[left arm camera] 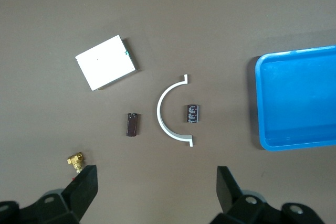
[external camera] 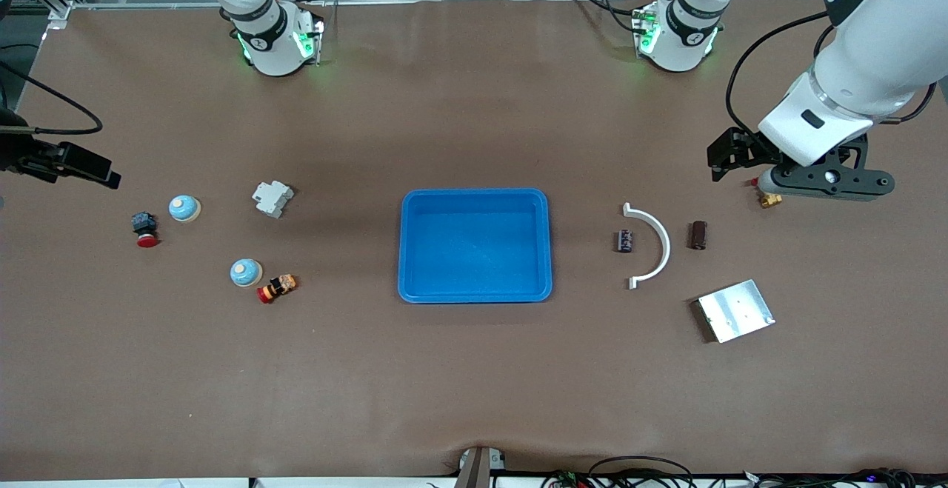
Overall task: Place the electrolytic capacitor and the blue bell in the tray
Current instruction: 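Move the right gripper to the bell while the left gripper nears the capacitor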
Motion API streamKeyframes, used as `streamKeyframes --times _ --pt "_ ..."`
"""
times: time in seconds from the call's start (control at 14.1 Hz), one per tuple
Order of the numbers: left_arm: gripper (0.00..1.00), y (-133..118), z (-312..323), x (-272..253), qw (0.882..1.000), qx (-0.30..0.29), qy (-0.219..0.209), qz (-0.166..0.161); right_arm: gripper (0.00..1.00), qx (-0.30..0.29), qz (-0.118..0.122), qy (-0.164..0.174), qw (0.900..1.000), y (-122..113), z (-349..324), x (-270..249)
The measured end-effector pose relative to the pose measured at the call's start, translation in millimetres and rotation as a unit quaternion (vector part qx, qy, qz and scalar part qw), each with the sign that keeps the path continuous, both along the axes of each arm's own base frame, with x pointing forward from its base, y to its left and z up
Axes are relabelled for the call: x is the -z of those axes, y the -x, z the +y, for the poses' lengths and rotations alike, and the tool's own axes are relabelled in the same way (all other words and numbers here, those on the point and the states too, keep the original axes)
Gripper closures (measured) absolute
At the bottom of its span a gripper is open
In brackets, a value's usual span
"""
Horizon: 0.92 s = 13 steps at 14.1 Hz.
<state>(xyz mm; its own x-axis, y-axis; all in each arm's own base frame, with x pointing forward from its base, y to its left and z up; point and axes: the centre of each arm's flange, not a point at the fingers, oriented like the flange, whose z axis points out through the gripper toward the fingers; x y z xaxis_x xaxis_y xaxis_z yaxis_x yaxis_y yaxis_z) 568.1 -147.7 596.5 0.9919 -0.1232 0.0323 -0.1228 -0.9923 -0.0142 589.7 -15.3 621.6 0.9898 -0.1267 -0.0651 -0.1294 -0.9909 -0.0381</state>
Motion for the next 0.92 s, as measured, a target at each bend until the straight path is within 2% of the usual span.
streamKeyframes --times 0.28,0.43,0.64,0.78,0.92 --pt "0.00 -1 0 3 1.000 0.000 0.000 0.003 0.00 0.000 0.000 0.000 1.000 0 0 0" --pt "0.00 -3 1 17 1.000 0.000 -0.002 0.015 0.00 0.000 0.000 0.000 1.000 0 0 0" --pt "0.00 -3 2 50 0.999 0.000 -0.008 0.037 0.00 0.003 0.000 0.000 1.000 0 -4 0" --pt "0.00 -2 0 78 0.999 -0.001 -0.008 0.038 0.00 0.009 0.002 0.000 1.000 0 -16 3" --pt "0.00 5 -6 112 0.999 -0.009 -0.008 0.036 0.00 0.007 0.015 -0.002 1.000 -2 -29 22"
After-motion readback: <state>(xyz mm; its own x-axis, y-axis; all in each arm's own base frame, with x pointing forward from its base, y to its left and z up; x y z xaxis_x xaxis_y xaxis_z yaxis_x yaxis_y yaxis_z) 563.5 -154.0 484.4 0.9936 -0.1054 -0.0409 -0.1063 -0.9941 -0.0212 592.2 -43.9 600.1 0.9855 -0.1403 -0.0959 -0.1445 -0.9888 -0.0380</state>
